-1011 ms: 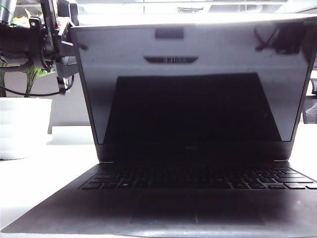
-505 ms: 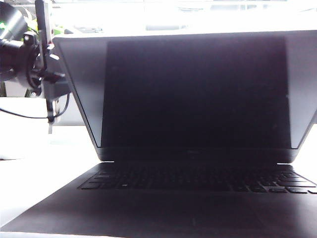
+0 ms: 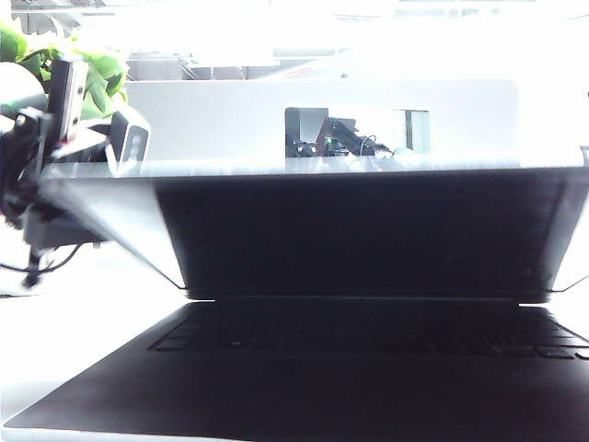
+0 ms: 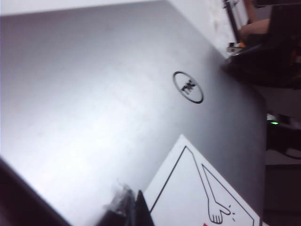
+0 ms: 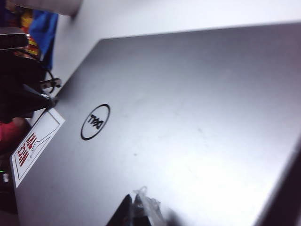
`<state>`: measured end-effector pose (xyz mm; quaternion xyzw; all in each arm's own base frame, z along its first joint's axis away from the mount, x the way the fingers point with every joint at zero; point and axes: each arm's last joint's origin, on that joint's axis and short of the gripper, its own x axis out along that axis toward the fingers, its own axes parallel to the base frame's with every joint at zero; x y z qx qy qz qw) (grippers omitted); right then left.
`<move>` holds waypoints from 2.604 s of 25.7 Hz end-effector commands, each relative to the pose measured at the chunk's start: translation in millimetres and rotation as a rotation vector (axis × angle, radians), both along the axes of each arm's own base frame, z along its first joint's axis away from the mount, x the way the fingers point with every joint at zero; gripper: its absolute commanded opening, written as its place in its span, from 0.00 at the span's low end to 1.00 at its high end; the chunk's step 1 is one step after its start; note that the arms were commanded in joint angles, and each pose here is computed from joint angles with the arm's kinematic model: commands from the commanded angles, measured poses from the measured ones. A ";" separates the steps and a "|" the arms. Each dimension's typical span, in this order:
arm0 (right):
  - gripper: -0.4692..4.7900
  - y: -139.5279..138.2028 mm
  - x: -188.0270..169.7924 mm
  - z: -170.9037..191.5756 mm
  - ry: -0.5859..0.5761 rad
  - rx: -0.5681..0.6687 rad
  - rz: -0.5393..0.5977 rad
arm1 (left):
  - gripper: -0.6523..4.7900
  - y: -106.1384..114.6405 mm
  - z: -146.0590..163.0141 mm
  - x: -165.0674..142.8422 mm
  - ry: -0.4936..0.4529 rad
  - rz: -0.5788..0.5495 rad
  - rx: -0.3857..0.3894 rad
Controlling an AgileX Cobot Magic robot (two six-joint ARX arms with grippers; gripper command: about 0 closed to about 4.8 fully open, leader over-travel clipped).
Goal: Close the laptop lid.
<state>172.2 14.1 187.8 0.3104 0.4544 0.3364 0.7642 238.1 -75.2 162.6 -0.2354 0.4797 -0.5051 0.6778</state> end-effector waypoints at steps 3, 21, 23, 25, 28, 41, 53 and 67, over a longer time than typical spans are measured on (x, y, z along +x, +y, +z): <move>0.08 -2.5 -7.0 -9.3 0.088 -0.151 -0.063 | 0.11 3.9 -7.8 -3.4 0.011 0.078 0.218; 0.08 -10.8 26.8 44.5 -0.181 -0.333 -0.295 | 0.11 0.5 50.2 35.9 -0.243 0.266 0.309; 0.08 -14.6 33.6 68.2 -0.244 -0.423 -0.396 | 0.11 2.5 71.7 40.8 -0.346 0.360 0.382; 0.08 -17.7 36.8 93.8 -0.312 -0.492 -0.486 | 0.11 6.6 97.9 41.9 -0.468 0.504 0.486; 0.08 -21.8 33.3 139.5 -0.468 -0.582 -0.645 | 0.11 18.2 147.5 28.0 -0.720 0.769 0.637; 0.08 -22.5 13.3 202.4 -0.931 -0.476 -0.821 | 0.12 33.0 211.6 -23.6 -1.000 1.004 0.527; 0.08 -22.5 13.8 199.2 -0.905 -0.485 -0.814 | 0.11 33.0 210.8 -23.2 -0.996 1.001 0.530; 0.08 -22.5 13.8 199.2 -0.905 -0.485 -0.814 | 0.11 39.8 206.0 -22.9 -0.971 1.015 0.623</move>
